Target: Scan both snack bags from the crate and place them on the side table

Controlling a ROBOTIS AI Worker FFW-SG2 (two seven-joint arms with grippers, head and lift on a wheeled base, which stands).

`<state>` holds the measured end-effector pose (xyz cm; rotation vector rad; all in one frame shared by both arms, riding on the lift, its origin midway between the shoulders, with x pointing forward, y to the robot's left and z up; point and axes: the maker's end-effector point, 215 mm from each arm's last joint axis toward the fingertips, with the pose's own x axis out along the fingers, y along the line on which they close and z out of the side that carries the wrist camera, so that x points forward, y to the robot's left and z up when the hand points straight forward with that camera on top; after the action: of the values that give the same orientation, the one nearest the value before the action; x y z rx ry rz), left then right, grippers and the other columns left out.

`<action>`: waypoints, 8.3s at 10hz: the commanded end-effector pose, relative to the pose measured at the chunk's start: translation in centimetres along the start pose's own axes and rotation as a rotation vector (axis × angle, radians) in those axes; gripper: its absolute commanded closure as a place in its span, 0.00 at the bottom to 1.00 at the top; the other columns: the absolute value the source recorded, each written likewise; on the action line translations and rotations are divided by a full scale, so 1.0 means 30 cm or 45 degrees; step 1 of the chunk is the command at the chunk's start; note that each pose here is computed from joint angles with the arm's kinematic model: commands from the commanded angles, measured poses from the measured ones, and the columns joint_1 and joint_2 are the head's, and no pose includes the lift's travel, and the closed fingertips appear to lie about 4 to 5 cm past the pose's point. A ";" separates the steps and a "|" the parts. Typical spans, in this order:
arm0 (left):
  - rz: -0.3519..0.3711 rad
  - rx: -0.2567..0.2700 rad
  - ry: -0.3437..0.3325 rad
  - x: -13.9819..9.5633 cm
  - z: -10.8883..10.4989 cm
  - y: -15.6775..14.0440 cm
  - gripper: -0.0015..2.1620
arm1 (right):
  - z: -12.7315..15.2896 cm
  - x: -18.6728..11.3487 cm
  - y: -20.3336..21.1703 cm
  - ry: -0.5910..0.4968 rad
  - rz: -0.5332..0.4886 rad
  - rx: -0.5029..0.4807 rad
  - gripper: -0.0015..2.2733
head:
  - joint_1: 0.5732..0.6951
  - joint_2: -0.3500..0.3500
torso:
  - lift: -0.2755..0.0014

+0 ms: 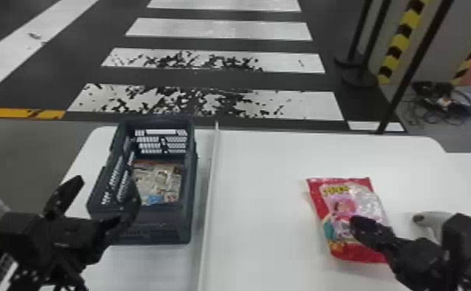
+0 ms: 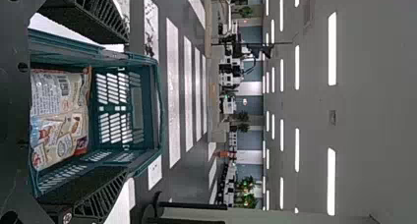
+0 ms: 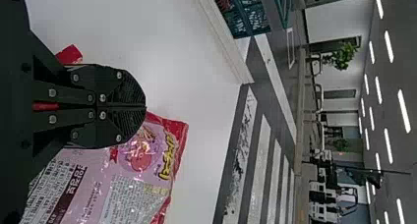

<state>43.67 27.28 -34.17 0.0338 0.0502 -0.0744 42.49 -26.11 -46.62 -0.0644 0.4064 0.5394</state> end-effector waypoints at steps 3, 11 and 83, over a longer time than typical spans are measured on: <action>0.000 -0.008 0.004 -0.001 -0.004 0.009 0.04 | -0.062 0.068 -0.023 0.043 0.008 0.007 0.99 | 1.00 0.53 | 0.64; 0.002 -0.010 0.004 0.004 -0.009 0.010 0.04 | -0.112 0.050 0.000 0.066 0.014 0.014 0.99 | 1.00 0.54 | 0.64; 0.001 -0.020 0.006 -0.002 -0.041 0.021 0.03 | -0.022 -0.230 -0.030 0.359 -0.259 0.091 0.98 | 1.00 0.41 | 0.64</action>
<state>43.62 27.94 -35.34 0.0173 0.0543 -0.0732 37.47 -31.05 -44.35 -0.1159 0.6804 0.3025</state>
